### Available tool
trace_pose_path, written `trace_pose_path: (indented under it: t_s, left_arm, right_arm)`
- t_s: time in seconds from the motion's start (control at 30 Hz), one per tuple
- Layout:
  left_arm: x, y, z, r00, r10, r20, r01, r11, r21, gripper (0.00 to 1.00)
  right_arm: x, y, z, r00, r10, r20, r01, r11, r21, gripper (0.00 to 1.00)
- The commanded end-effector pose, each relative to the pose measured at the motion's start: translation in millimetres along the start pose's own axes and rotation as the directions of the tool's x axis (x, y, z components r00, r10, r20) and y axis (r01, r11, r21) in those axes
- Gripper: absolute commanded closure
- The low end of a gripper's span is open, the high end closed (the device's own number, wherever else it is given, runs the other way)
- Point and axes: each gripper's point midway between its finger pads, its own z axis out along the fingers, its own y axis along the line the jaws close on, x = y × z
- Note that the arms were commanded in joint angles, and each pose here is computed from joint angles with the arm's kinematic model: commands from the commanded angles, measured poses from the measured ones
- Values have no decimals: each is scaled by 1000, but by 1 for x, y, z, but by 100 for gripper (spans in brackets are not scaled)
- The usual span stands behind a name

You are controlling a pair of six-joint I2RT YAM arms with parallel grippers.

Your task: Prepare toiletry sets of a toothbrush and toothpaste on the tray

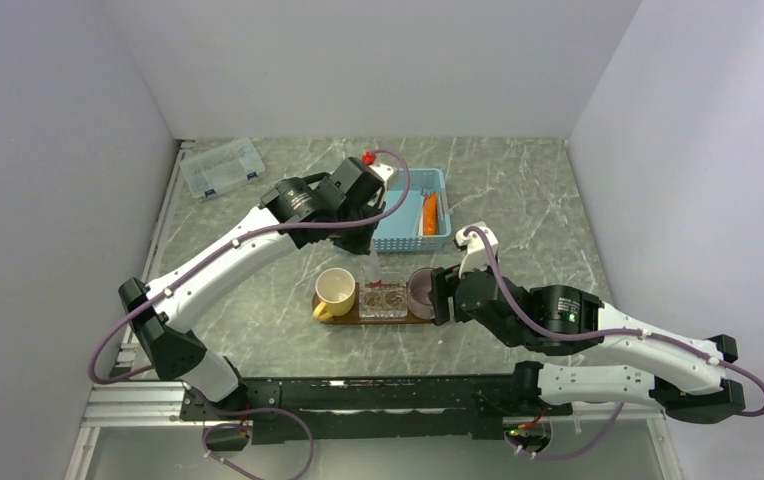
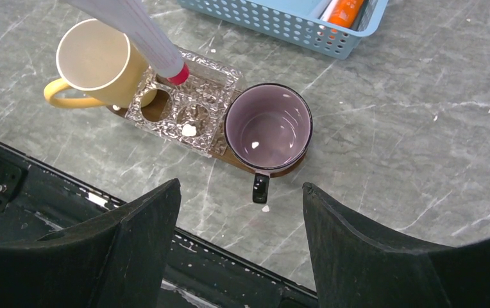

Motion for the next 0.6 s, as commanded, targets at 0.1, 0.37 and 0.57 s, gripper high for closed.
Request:
trace_pose_path:
  t_s: [0.1,0.37,0.57]
  left_arm:
    - [-18,-2,2,997,12,78,-11,1000,-7,100]
    - [-12,0,10,997,27,71,-24,999,-45,100]
    - [-8,-1,9,997,28,70,-24,999,-49,100]
  right_arm:
    - [0,0,-1,1000,23,14,-23,1000,-7,28]
    - [2,-1,0,1000,20,8,-20,1000,-1,27]
    - [2,0,1,1000,21,6,-21,1000,-1,27]
